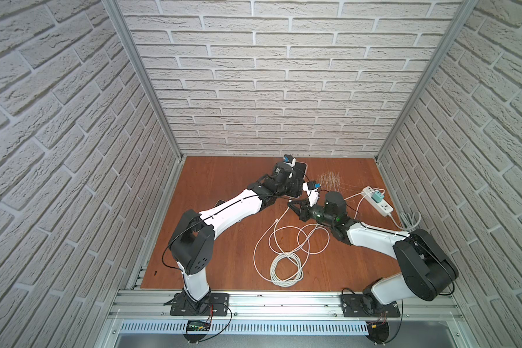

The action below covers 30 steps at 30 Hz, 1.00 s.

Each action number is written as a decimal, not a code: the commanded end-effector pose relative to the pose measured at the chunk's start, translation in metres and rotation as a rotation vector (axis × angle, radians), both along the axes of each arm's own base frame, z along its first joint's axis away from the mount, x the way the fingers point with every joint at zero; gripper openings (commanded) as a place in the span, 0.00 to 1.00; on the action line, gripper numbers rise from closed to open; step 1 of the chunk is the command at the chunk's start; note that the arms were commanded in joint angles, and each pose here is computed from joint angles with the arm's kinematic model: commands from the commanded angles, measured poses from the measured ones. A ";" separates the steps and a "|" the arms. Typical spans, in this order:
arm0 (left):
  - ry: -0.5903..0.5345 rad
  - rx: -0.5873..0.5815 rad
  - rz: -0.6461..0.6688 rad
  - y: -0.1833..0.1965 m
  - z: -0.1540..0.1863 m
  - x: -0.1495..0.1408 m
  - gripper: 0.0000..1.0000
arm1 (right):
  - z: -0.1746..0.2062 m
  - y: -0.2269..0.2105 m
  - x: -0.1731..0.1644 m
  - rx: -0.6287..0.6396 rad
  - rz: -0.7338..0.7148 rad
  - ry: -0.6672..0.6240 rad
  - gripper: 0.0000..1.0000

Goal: Plug the charging cable into the phone
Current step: Insert the charging cable into the phone.

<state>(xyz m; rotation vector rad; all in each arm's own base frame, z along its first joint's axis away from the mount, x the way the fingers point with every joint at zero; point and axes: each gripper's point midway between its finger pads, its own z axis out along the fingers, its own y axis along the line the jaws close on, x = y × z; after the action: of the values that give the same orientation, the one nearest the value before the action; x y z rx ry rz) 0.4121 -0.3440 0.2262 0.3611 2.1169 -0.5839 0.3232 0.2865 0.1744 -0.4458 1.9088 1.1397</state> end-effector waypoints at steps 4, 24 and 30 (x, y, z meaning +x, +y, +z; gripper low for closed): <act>-0.106 -0.079 -0.022 -0.012 0.043 0.004 0.00 | 0.011 0.000 0.000 0.006 0.011 -0.051 0.03; -0.122 -0.093 -0.028 -0.010 0.048 -0.001 0.00 | -0.001 -0.008 0.010 -0.024 -0.051 -0.003 0.03; -0.120 -0.094 -0.035 -0.012 0.047 -0.001 0.00 | -0.003 -0.009 0.014 -0.023 -0.061 0.012 0.03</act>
<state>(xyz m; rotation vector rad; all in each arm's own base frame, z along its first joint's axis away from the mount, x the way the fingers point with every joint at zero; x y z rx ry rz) 0.4104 -0.3476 0.2279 0.3695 2.1094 -0.5966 0.3298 0.2777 0.1631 -0.4112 1.9548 1.0853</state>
